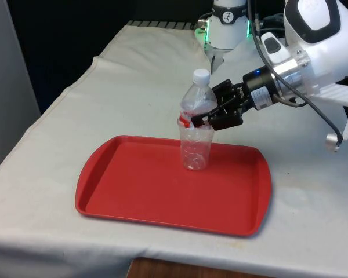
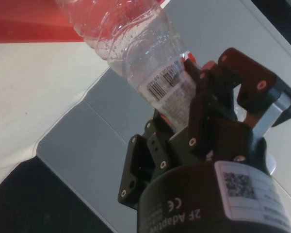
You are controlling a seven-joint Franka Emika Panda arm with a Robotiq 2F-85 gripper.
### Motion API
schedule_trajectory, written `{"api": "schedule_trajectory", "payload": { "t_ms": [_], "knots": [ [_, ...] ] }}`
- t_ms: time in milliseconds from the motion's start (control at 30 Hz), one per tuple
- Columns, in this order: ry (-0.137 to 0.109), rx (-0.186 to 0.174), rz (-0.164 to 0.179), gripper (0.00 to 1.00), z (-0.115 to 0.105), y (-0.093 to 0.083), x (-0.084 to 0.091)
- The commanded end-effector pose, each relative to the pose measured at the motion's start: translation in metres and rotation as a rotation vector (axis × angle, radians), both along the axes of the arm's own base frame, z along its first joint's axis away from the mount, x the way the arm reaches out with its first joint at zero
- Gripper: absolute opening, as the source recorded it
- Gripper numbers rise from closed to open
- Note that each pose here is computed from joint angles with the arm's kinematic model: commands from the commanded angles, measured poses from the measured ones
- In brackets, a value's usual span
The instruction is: Place the bottle upright on the tray.
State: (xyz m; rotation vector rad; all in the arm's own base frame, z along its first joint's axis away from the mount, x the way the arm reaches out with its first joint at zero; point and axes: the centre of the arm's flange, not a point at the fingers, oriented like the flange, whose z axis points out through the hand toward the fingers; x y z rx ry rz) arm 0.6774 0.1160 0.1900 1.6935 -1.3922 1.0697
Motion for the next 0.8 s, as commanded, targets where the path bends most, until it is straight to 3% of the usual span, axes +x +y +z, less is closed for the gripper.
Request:
{"api": "schedule_trajectory", "payload": {
  "t_ms": [0, 100, 133, 167, 367, 400, 433, 667, 767],
  "knots": [
    [0.000, 0.024, -0.001, 0.34, -0.0065, 0.0008, -0.0005],
    [-0.003, 0.028, -0.002, 0.34, -0.0076, 0.0011, -0.0004],
    [-0.002, 0.000, -0.001, 0.34, -0.0007, 0.0000, -0.0001],
    [-0.004, 0.028, -0.002, 0.34, -0.0076, 0.0011, -0.0004],
    [-0.010, 0.035, -0.005, 0.34, -0.0092, 0.0009, -0.0003],
    [-0.009, 0.002, -0.005, 0.34, -0.0007, -0.0005, 0.0000],
    [-0.011, 0.032, -0.005, 0.34, -0.0084, 0.0008, -0.0002],
    [-0.011, 0.000, -0.006, 0.34, -0.0002, -0.0003, 0.0001],
    [-0.009, 0.006, -0.006, 0.34, -0.0025, 0.0000, -0.0002]
  ]
}}
